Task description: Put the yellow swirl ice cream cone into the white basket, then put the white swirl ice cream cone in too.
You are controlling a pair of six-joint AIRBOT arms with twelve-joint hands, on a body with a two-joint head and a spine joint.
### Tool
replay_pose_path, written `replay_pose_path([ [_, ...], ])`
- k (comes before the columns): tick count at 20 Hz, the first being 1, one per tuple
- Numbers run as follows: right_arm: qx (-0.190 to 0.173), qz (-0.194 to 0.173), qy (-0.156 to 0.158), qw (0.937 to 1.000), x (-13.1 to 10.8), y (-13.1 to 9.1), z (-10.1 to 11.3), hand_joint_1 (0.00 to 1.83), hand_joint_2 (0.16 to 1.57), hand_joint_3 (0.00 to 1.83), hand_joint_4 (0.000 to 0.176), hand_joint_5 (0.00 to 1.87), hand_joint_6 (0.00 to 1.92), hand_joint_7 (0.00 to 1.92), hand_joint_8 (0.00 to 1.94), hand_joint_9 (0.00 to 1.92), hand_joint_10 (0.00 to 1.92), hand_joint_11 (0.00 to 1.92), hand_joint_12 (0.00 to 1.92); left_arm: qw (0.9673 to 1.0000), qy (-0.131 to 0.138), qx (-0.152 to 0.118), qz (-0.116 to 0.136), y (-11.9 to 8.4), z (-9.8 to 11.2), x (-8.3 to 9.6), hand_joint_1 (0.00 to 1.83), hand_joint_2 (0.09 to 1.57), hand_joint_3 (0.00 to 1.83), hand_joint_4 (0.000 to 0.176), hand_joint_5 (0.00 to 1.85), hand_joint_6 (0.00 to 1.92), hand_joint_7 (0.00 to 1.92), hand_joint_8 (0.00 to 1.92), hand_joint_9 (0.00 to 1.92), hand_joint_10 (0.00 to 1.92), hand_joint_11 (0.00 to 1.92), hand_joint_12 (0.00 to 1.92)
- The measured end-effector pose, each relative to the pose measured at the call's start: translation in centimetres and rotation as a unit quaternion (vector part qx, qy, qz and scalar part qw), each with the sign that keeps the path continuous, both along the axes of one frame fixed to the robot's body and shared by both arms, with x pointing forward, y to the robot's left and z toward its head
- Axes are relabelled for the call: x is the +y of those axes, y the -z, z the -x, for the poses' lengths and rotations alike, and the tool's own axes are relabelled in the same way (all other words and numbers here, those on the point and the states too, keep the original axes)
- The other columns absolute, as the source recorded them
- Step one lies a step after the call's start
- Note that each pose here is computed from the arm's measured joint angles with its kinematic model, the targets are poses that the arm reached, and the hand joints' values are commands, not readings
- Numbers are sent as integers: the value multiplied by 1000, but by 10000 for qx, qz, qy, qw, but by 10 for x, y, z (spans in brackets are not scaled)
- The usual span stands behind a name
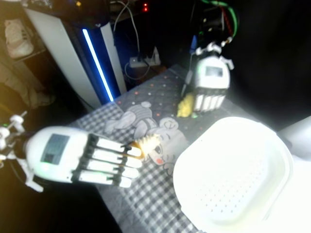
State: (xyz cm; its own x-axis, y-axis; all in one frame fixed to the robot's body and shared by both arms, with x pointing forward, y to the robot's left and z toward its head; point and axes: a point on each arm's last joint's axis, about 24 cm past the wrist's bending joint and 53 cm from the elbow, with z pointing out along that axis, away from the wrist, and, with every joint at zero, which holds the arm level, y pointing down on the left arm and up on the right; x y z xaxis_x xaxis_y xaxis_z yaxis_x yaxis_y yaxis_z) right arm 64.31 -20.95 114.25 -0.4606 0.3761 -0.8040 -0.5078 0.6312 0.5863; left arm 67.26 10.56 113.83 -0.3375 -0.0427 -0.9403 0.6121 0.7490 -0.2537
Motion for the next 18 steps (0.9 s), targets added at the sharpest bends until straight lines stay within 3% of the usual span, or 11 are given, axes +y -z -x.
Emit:
replay_pose_path([
  [3, -4, -2, -4, 10000, 0, 0, 0, 783, 1156, 0, 16, 429, 6, 316, 7, 327, 14, 60, 815, 9978, -24, -513, 424, -50, -18, -5, 1197, 1046, 0, 0, 1143, 678, 824, 1378, 803, 1679, 726, 1879],
  [4, -2, 5, 4, 10000, 0, 0, 0, 880, 1134, 0, 0, 453, 2, 332, 2, 337, 6, 37, 844, 9961, -67, -666, 568, -66, -27, -6, 1246, 1121, 4, 0, 1075, 580, 854, 1417, 772, 1603, 664, 1823],
  [5, -3, -2, 6, 10000, 0, 1, -1, 834, 1138, 4, 22, 437, 0, 319, 0, 320, 1, 19, 839, 9939, -154, -807, 737, -82, -38, -7, 1253, 1143, 2, 0, 1066, 550, 837, 1455, 733, 1566, 626, 1805],
  [6, -8, -2, 5, 10000, 0, 2, -2, 793, 1140, 4, 50, 422, 0, 314, 0, 321, 2, 34, 838, 9914, -280, -887, 918, -93, -50, -5, 1267, 1115, 0, 0, 1151, 406, 899, 1365, 781, 1430, 605, 1687],
  [8, 7, 0, -8, 10000, 2, 5, -3, 850, 1143, 1, 29, 427, 0, 308, 0, 322, 1, 19, 875, 9890, -534, -889, 1058, -98, -76, -5, 1204, 1021, 2, 0, 1218, 542, 971, 1039, 854, 1552, 730, 1838],
  [10, -7, -1, -58, 10000, 4, 6, -2, 812, 1150, 2, 32, 424, 4, 326, 7, 354, 13, 60, 909, 9908, -869, -662, 802, -78, -106, -5, 1279, 1035, 0, 0, 1261, 291, 1125, 944, 948, 1119, 725, 1564],
  [12, -10, 1, -60, 10000, 5, 9, -5, 807, 1147, 1, 37, 428, 1, 333, 1, 373, 6, 89, 876, 9916, -1161, -204, 526, -44, -131, -9, 1207, 994, 3, 0, 1298, 396, 1088, 587, 967, 1441, 961, 1794],
  [13, 3, -38, -59, 10000, 7, 11, -6, 797, 1148, 1, 33, 427, 0, 335, 1, 377, 5, 95, 868, 9913, -1265, 25, 371, -28, -140, -13, 1262, 1043, 0, 0, 1286, 262, 1057, 981, 914, 1380, 889, 1750],
  [15, -21, -60, -105, 9999, 11, 11, -6, 787, 1145, 0, 12, 452, 9, 349, 5, 386, 6, 111, 863, 9900, -1365, 297, 185, -6, -149, -23, 1195, 1008, 0, 0, 1254, 482, 1013, 717, 862, 1299, 743, 1618],
  [16, -58, -94, -135, 9998, 13, 8, -5, 753, 1152, 0, 14, 445, 2, 348, 1, 378, 1, 122, 803, 9895, -1387, 373, 165, -2, -150, -25, 1169, 1012, 0, 0, 1224, 550, 1019, 500, 854, 1014, 666, 1451],
  [18, -112, -265, -192, 9994, 16, 1, -4, 735, 1166, 0, 17, 418, 0, 326, 0, 340, 0, 110, 723, 9890, -1404, 435, 189, 1, -150, -26, 954, 912, 0, 0, 855, 36, 958, 107, 821, 510, 485, 1276],
])
